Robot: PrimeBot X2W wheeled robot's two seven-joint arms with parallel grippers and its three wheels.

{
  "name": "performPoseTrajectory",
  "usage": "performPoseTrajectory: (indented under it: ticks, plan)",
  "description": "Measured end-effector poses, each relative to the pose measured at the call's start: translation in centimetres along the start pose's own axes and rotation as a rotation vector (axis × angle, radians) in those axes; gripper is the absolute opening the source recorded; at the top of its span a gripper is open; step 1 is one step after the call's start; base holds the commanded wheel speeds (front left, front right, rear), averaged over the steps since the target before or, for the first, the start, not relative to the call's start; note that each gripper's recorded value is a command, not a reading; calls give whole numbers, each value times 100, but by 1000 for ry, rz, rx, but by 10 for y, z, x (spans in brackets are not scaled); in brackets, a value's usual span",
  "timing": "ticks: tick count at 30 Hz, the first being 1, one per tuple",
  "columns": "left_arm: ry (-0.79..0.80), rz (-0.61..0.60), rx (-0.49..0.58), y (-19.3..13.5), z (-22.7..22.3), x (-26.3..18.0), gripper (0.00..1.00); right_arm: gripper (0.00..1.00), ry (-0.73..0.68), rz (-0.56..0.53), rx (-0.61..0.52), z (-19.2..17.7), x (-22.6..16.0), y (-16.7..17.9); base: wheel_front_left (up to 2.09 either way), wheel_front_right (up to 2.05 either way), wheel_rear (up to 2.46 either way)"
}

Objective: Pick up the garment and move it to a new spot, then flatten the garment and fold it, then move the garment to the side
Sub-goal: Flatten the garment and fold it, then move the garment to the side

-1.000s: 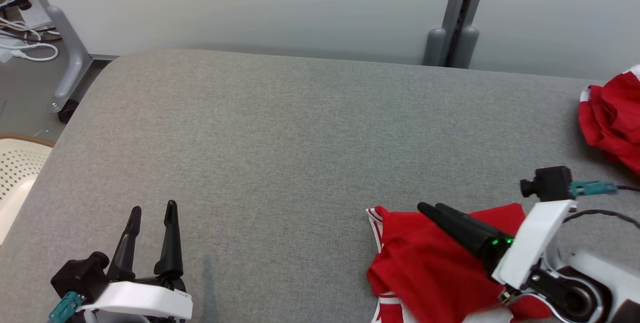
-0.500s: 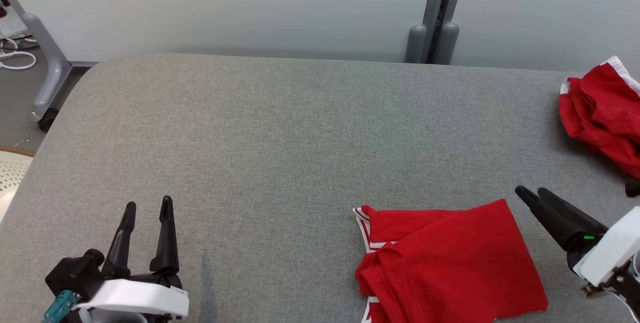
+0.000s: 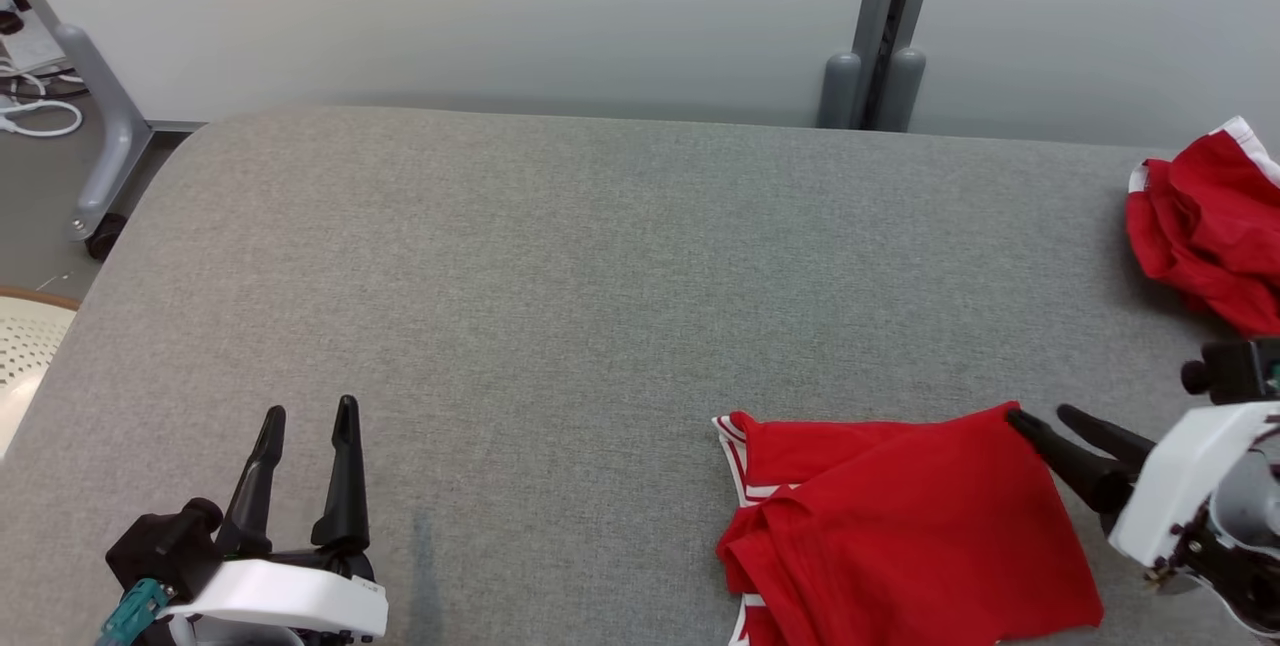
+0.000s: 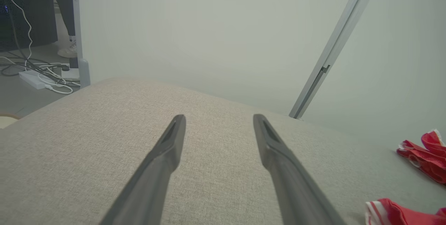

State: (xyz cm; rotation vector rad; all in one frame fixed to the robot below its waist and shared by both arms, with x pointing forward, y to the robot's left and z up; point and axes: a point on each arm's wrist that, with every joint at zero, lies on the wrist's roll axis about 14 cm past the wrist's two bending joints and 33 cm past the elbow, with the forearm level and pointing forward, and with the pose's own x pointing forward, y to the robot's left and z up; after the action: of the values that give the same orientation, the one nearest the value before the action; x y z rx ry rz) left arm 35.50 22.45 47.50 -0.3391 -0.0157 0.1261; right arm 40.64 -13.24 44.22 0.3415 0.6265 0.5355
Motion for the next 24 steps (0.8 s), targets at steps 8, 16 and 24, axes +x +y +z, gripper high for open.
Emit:
performPoseTrajectory:
  ticks: [8, 16, 24]
  plan:
    - [-7, 22, -2, 8, 3, -8, 100, 100, 135, -7, 16, -17, 12, 0, 0, 0, 0]
    - [-8, 47, -8, 15, 3, -13, 100, 100, 299, -42, 95, -47, 12, -10, 0, 0, 0]
    - [-3, 72, -12, 23, 2, -15, 100, 100, 421, -65, 161, -67, 17, -12, 0, 0, 0]
